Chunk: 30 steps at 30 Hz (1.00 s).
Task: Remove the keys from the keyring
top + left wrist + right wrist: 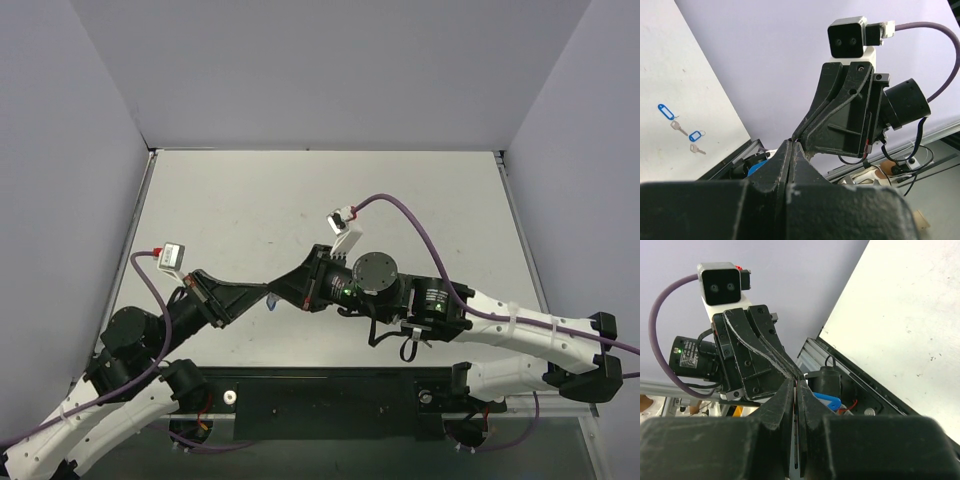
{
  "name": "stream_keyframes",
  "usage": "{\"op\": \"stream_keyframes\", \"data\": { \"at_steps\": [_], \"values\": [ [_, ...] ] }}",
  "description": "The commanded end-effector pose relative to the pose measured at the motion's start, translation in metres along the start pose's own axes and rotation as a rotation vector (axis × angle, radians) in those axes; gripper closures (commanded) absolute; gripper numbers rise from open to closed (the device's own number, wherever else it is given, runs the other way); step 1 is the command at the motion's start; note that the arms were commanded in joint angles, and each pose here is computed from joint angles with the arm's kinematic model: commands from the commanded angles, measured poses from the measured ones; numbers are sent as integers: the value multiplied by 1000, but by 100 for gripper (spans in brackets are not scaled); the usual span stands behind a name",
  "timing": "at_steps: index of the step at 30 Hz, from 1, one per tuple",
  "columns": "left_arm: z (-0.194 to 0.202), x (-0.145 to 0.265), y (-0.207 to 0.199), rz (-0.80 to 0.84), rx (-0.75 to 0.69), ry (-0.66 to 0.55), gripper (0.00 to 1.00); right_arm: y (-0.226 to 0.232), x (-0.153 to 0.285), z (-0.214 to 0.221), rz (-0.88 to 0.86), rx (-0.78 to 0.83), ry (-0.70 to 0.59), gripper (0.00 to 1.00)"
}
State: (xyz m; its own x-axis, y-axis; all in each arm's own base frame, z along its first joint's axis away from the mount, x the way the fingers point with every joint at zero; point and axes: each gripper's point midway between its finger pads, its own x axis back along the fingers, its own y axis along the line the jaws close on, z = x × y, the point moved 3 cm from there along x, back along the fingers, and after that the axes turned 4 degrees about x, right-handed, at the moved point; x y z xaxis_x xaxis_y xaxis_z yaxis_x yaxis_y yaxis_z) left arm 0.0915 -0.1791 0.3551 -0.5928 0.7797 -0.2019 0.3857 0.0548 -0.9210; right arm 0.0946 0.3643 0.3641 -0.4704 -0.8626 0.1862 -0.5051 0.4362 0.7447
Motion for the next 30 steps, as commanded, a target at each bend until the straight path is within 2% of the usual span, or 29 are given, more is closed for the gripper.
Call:
{"op": "stream_keyframes", "data": {
  "at_steps": [1,30],
  "values": [
    [-10,0,5,-25,10,-75,100,17,-5,-7,-69,-54,-33,100],
    [-34,13,22,-107,114,-264,100,5,-27,-2,-60,-120,-71,100]
  ]
}}
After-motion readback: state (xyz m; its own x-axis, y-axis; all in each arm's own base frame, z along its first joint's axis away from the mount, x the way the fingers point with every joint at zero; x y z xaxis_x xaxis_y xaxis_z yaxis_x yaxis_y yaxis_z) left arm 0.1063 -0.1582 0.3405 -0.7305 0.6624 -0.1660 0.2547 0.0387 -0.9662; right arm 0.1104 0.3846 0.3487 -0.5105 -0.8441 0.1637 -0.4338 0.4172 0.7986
